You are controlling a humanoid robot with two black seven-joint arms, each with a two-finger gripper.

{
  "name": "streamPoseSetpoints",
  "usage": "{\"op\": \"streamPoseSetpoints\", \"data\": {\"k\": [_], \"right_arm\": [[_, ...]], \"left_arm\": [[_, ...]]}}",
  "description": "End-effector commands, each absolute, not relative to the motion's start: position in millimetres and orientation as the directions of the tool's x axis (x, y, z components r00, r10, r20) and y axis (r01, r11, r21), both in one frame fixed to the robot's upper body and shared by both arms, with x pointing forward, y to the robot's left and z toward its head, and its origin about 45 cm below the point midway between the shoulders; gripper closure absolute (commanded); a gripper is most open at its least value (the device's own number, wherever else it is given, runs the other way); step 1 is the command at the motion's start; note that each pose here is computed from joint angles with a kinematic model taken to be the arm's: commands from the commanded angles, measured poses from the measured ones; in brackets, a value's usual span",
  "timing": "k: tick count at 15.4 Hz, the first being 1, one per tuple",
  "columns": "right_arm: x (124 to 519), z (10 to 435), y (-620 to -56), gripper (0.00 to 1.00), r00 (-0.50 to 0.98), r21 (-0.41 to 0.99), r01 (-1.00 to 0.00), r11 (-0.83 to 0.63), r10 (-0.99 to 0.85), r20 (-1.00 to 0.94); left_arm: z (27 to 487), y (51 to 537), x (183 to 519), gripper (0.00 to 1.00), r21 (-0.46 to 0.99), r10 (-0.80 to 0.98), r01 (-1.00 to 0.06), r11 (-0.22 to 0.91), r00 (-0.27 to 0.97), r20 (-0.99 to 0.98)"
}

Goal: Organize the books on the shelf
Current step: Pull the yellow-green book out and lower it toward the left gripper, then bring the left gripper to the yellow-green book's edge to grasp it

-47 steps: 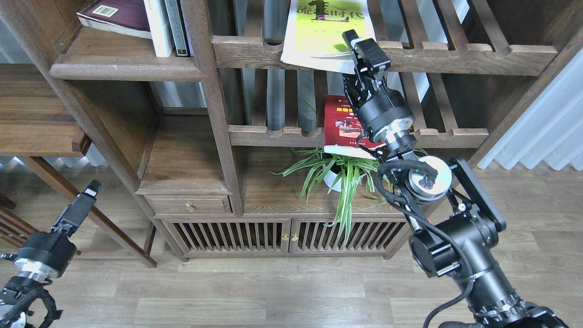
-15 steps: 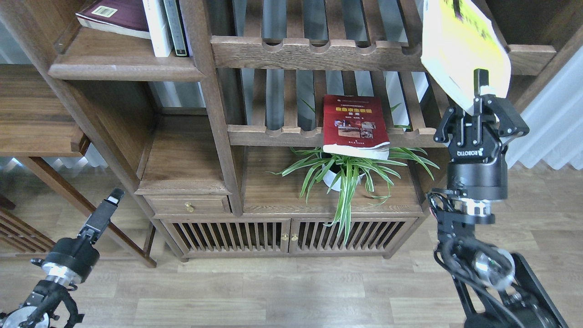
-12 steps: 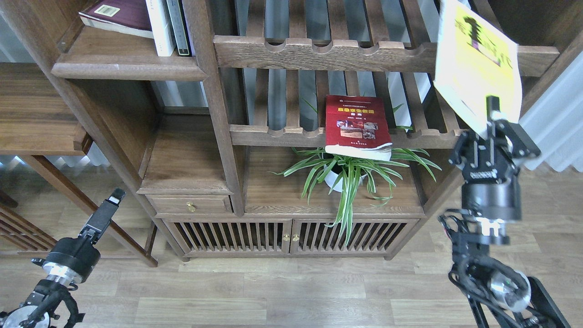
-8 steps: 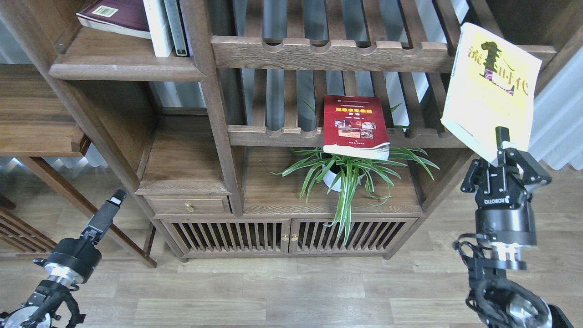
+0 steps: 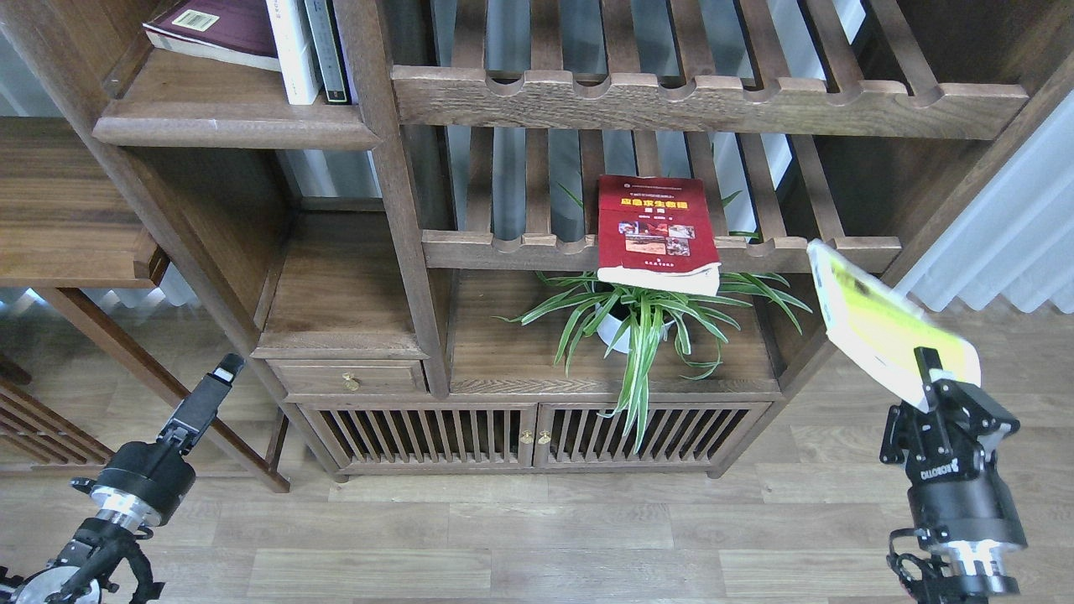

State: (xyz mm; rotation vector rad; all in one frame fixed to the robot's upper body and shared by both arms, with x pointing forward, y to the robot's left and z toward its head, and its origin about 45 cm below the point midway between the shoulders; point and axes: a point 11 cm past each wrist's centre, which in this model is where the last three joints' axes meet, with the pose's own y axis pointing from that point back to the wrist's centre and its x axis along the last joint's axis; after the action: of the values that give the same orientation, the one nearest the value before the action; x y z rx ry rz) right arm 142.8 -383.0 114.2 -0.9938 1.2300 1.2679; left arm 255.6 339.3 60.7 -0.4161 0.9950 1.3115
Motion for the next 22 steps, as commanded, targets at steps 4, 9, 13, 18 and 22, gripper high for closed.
{"op": "streamPoseSetpoints", "data": {"k": [4,9,13,18,22], "right_arm": [[110.3,82.6,-353.4,0.93,-0.237,0.227,-0.970,-0.082,0.131,-0.963],[109.5,61.0,-331.6,0.92,-0.296,0.282,-0.938,-0.203,0.038,-0.955],[122.4,54.6,-300.7,0.92,-0.290,0.271,-0.910,-0.315,0.015,-0.957],[140.4,52.2,-258.9,0.92,-0.263,0.236,-0.858,-0.456,-0.006,-0.965],[141.9,46.9,-228.9,0.92,-0.270,0.233,-0.803,-0.549,-0.012,-0.963]], "left_arm": [[44.8,316.1,245.3,0.00,0.303,0.588,-0.901,0.310,-0.069,-0.806],[29.7,294.7,231.7,0.00,0.302,0.386,-0.902,0.307,-0.172,-0.906],[28.7,293.4,225.0,0.00,0.306,0.317,-0.901,0.309,-0.205,-0.926],[45.7,298.4,203.6,0.00,0.270,0.211,-0.917,0.292,-0.214,-0.954],[48.5,310.2,192.1,0.00,0.289,0.206,-0.915,0.281,-0.237,-0.949]]}}
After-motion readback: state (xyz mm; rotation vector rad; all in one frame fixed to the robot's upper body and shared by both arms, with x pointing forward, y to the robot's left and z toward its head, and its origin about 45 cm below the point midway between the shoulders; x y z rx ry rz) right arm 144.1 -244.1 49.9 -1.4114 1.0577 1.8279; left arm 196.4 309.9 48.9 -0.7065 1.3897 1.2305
